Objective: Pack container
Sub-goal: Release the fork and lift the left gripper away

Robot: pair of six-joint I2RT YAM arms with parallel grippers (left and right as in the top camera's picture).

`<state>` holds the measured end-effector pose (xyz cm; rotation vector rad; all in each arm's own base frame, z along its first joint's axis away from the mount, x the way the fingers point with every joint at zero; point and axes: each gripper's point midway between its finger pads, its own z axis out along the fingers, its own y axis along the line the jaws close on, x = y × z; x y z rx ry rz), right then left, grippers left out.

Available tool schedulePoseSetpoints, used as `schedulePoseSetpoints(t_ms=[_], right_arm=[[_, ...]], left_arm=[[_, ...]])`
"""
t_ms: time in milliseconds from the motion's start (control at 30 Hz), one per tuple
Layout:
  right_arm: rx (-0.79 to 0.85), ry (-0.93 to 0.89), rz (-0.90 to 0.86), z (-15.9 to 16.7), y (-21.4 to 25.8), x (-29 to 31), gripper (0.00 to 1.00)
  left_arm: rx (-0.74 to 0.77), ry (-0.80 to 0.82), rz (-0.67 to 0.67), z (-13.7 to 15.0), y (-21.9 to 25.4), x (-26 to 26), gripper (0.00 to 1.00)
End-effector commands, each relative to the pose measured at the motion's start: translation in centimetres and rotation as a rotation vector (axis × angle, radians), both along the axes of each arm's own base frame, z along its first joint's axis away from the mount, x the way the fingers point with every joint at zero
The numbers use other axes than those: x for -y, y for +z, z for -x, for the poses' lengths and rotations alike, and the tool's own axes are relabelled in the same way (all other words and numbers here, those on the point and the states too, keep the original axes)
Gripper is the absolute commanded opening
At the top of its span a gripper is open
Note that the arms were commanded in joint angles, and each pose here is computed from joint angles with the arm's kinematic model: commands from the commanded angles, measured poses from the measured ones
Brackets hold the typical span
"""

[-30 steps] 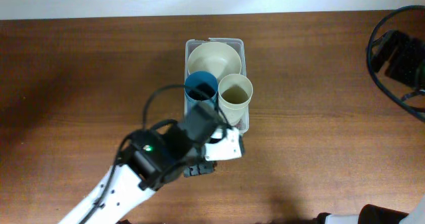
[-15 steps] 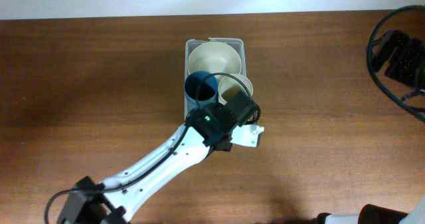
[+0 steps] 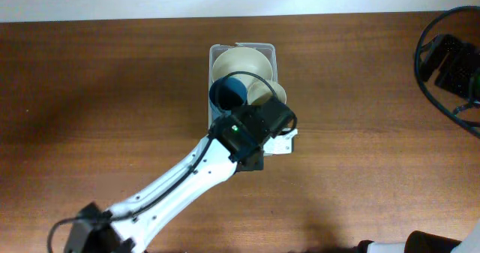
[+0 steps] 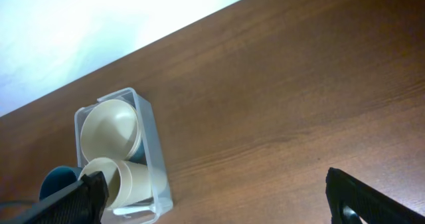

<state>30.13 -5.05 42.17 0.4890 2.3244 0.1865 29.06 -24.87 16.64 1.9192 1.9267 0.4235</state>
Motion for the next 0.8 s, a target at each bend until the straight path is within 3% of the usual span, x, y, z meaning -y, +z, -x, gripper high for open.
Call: schedulePoseSetpoints(t_ms=[0, 167, 300, 533, 767], right_arm=[[0.010, -0.004, 0.010, 0.0, 0.3, 0.3, 0.99], [0.010, -0.004, 0.010, 0.0, 0.3, 0.3, 0.99], [0.010, -0.004, 0.010, 0.0, 0.3, 0.3, 0.99], [0.010, -0.004, 0.010, 0.0, 0.3, 0.3, 0.99], [0.010, -0.004, 0.010, 0.0, 0.3, 0.3, 0.99]], left_arm=[[0.077, 0.180, 0.218, 0.5, 6.8, -0.2, 1.00], [0.093, 0.490, 0.404, 1.0, 11.2, -5.2, 1.00], [0.133, 0.799, 0.529, 1.4, 13.6, -12.0, 1.00], [0.361, 1.263, 0.722, 5.0, 18.4, -25.5, 1.00], [0.524, 1.359, 0.813, 9.5, 21.2, -29.3, 1.00]])
